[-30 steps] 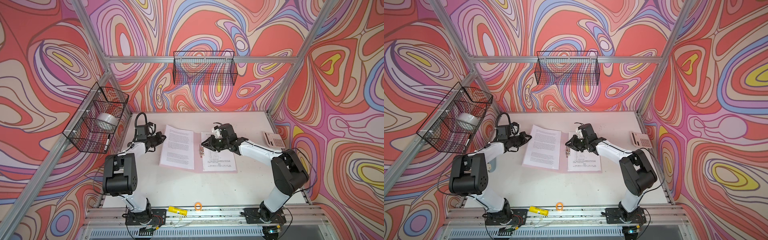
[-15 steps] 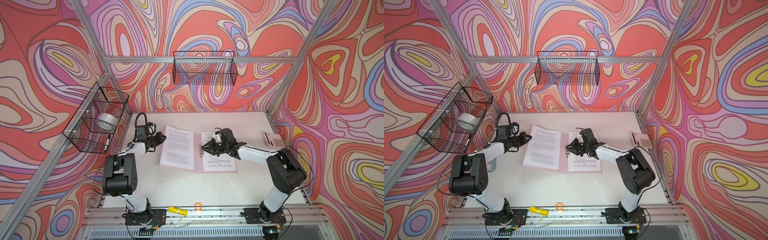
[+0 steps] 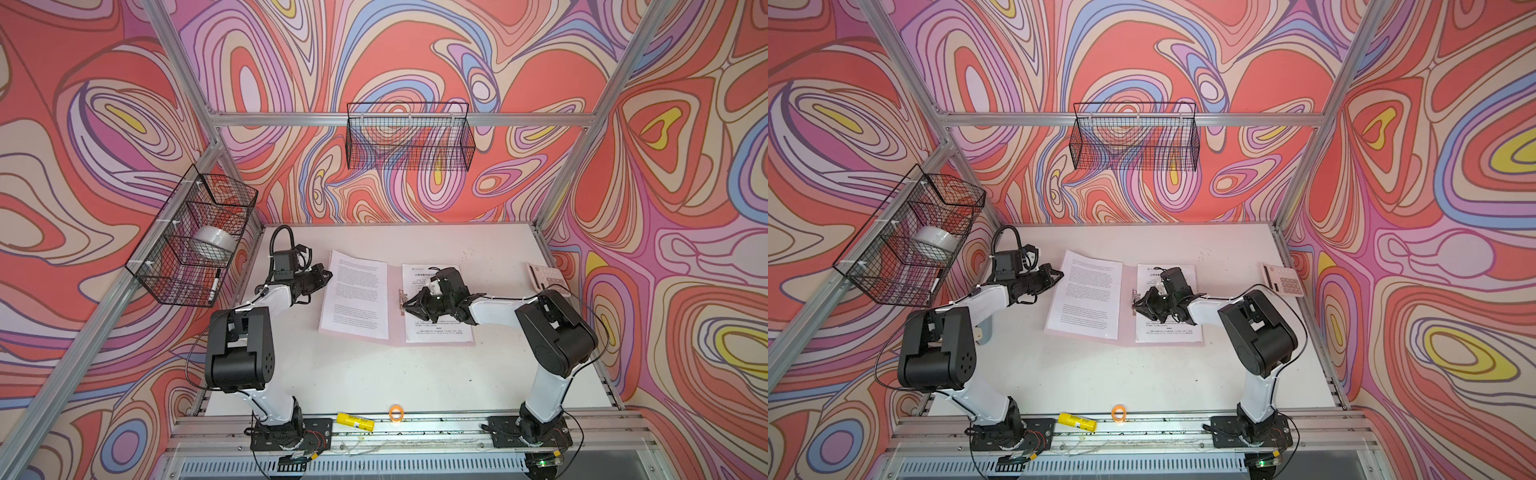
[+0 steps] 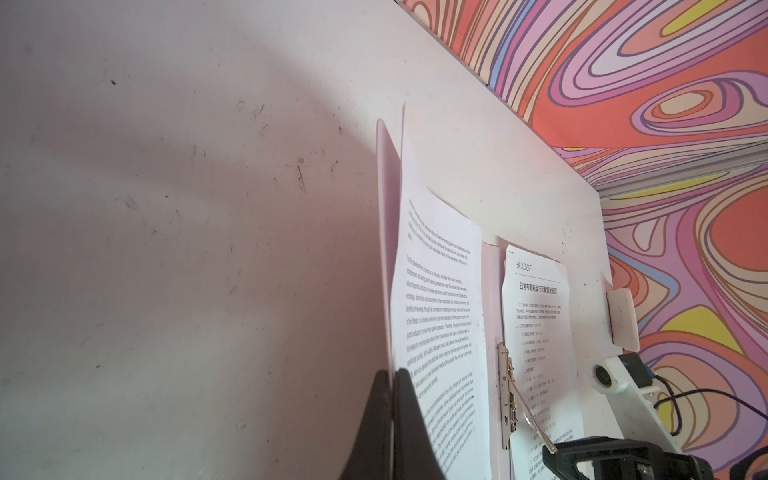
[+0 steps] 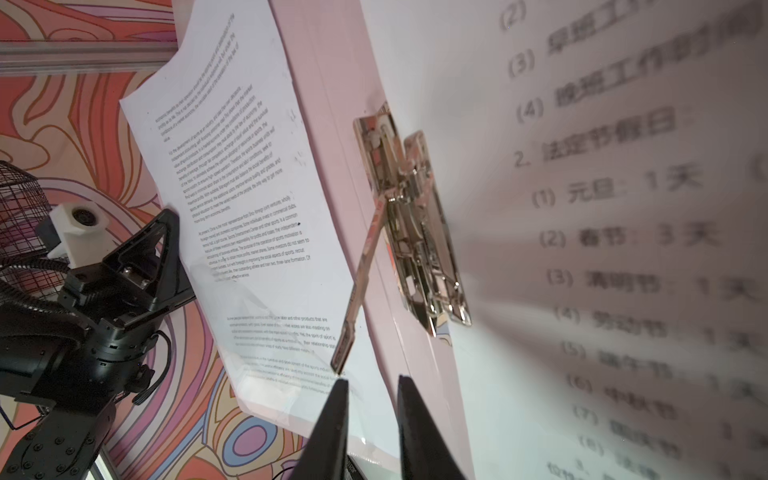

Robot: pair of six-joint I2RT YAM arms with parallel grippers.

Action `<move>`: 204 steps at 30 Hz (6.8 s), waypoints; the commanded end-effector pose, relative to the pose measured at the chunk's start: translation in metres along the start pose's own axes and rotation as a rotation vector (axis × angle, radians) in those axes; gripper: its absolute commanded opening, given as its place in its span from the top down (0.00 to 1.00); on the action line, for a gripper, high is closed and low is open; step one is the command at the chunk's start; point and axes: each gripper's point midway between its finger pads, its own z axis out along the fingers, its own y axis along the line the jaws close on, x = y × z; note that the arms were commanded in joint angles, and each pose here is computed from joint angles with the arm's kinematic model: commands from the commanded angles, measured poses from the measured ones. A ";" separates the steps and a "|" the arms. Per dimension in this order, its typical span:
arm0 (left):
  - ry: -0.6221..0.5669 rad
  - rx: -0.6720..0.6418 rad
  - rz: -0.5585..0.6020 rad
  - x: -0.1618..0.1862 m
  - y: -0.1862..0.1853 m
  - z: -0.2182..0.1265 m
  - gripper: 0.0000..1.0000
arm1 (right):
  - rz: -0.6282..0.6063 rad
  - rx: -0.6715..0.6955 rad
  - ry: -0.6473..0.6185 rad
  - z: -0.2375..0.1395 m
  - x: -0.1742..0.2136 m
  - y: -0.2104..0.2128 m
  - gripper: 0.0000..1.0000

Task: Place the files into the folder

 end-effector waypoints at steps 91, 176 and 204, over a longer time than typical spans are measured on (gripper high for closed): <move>0.028 0.040 0.026 0.007 -0.006 0.008 1.00 | 0.068 -0.111 0.033 -0.005 -0.003 0.009 0.90; -0.026 0.172 0.095 0.008 -0.070 -0.007 1.00 | 0.303 0.004 0.106 0.033 0.005 -0.061 1.00; -0.051 0.155 0.139 0.002 -0.078 -0.019 1.00 | 0.062 -0.036 0.046 -0.008 0.000 0.006 0.56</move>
